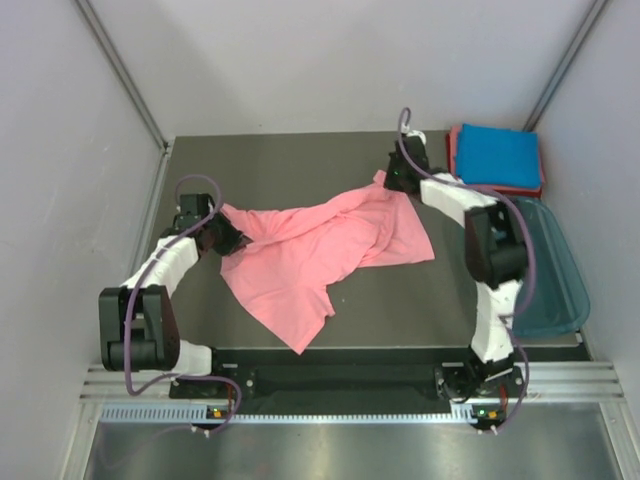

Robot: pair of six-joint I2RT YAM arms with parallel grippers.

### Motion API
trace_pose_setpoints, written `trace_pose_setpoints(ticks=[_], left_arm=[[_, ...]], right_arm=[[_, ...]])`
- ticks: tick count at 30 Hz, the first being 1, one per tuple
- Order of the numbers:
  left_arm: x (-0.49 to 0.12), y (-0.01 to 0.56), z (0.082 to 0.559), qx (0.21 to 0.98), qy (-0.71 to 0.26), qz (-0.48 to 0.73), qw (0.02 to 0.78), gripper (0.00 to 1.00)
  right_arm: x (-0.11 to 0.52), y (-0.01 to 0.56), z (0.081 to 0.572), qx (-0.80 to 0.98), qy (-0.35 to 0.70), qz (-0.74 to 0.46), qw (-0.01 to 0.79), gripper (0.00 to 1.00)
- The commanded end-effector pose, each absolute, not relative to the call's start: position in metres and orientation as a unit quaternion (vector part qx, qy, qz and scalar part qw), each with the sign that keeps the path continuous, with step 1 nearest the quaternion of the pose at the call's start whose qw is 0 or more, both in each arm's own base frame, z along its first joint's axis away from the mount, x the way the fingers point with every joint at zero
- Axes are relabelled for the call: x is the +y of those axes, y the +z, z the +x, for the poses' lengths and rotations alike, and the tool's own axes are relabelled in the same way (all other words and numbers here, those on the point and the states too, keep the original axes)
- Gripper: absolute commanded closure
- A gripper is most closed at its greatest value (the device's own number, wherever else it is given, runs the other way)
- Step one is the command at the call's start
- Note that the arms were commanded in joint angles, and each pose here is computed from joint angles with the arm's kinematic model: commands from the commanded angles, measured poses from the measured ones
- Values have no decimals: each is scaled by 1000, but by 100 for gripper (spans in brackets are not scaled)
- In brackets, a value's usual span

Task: Fold and stack the t-shirts
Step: Flatten the tshirt out

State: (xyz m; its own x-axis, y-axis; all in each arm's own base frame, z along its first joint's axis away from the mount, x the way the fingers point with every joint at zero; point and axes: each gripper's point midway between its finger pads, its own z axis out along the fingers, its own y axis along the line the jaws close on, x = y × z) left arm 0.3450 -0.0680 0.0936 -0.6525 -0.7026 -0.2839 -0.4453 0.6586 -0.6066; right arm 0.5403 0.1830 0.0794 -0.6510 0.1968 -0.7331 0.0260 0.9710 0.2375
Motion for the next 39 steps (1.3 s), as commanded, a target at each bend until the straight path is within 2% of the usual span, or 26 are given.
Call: trace_pose_setpoints(ticks=[1, 2, 4, 6, 7, 8, 12, 14, 18, 20, 30, 39], left_arm=[[-66, 98, 334, 879, -242, -318, 259, 100], [-67, 96, 330, 882, -240, -316, 255, 100], [-66, 84, 317, 890, -230, -312, 238, 100], [-65, 74, 305, 897, -221, -309, 225, 100], [-64, 70, 301, 900, -215, -309, 221, 100], [-62, 69, 298, 901, -212, -309, 220, 100], [-52, 66, 293, 902, -184, -313, 232, 100], [-48, 68, 293, 902, -174, -313, 242, 100], [-51, 74, 295, 898, -186, -311, 250, 100], [-53, 77, 296, 896, -193, -308, 256, 100], [-55, 79, 294, 892, -202, -304, 264, 100], [-56, 81, 295, 893, -204, -298, 268, 100]], right_arm=[[176, 165, 521, 836, 165, 60, 519, 100], [167, 126, 493, 854, 160, 64, 490, 100], [162, 129, 468, 844, 178, 61, 502, 98], [142, 92, 428, 854, 159, 78, 490, 94], [142, 103, 428, 847, 165, 81, 499, 92], [123, 80, 411, 862, 129, 102, 480, 91], [87, 73, 387, 871, 75, 154, 460, 80], [83, 86, 385, 865, 74, 170, 465, 71], [91, 97, 372, 870, 106, 231, 422, 55], [95, 102, 375, 865, 121, 256, 414, 52], [127, 71, 391, 825, 191, 441, 297, 50], [129, 79, 403, 765, 213, 542, 274, 55]])
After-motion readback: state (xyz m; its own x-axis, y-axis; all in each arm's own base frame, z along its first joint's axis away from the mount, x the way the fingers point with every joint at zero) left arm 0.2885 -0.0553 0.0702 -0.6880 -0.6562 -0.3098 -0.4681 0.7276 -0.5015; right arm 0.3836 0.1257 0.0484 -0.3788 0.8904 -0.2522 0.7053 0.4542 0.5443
